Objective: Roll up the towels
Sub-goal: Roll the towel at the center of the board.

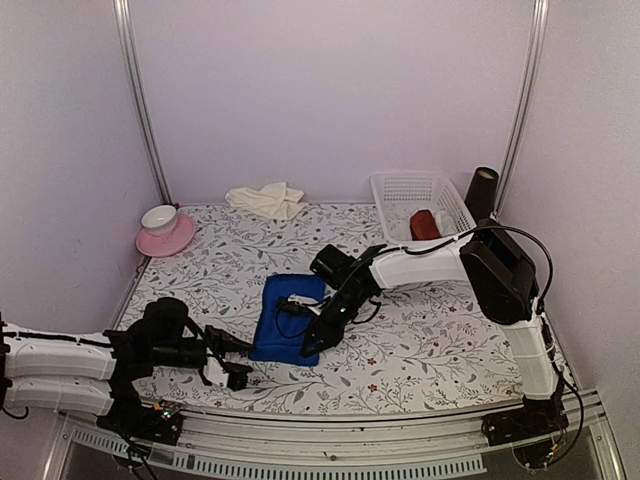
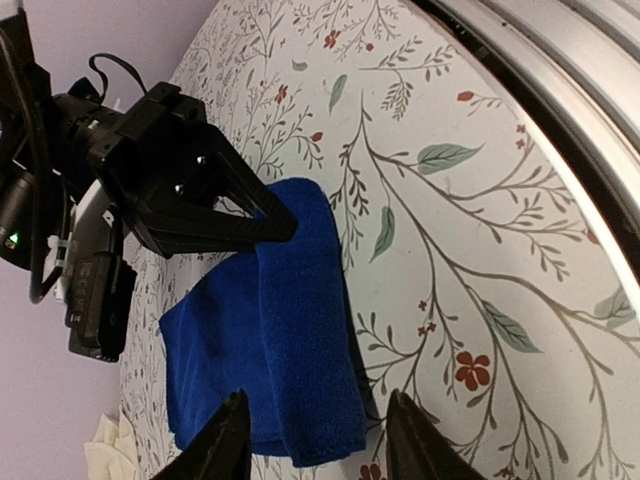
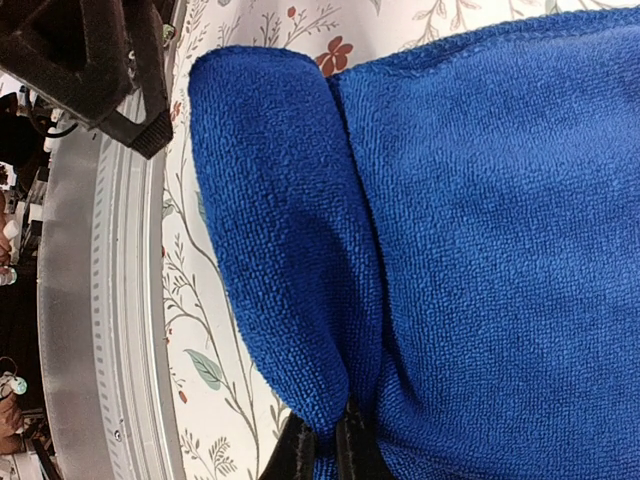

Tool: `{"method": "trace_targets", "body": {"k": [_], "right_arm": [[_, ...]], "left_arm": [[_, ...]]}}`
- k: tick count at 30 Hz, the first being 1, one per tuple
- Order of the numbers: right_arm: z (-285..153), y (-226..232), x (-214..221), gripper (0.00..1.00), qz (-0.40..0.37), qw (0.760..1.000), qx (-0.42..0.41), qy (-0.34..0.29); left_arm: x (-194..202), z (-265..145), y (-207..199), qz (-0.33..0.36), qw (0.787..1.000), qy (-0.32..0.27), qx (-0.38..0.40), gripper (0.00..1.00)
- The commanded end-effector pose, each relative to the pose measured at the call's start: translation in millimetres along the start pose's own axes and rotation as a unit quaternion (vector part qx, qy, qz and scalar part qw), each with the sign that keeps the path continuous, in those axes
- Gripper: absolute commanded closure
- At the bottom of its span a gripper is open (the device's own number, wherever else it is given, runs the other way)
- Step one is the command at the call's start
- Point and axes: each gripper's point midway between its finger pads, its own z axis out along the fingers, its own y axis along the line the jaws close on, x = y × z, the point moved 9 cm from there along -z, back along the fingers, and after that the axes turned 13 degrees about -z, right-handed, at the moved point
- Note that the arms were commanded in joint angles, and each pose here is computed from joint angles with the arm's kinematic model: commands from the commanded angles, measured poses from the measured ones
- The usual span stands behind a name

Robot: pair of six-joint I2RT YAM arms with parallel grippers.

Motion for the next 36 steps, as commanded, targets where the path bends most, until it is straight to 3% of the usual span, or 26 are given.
{"method": "trace_targets", "body": {"k": [1, 18, 23, 31, 36], "right_arm": [[2.7, -9.2, 5.6, 0.95, 0.015, 1.0, 0.003, 0.008], [6.0, -11.7, 11.5, 0.95, 0.019, 1.0, 0.001, 0.016], [6.8, -12.8, 12.9, 0.96, 0.022, 1.0, 0.001, 0.017], [6.0, -12.9, 11.7, 0.95, 0.016, 1.0, 0.0, 0.017], [6.6, -14.1, 13.0, 0.95, 0.017, 1.0, 0.0, 0.019]], "left_arm": [[-0.3, 7.3, -4.5, 0.01, 1.0, 0.007, 0.02, 0.54], [11.1, 23.5, -4.0, 0.015, 0.999, 0.049, -0.008, 0.53], [18.2, 27.1, -8.9, 0.005, 0.997, 0.071, 0.002, 0.58], [28.0, 32.1, -5.8, -0.009, 0.994, 0.109, -0.029, 0.59], [34.4, 35.0, -7.1, -0.015, 0.991, 0.129, -0.035, 0.66]]}}
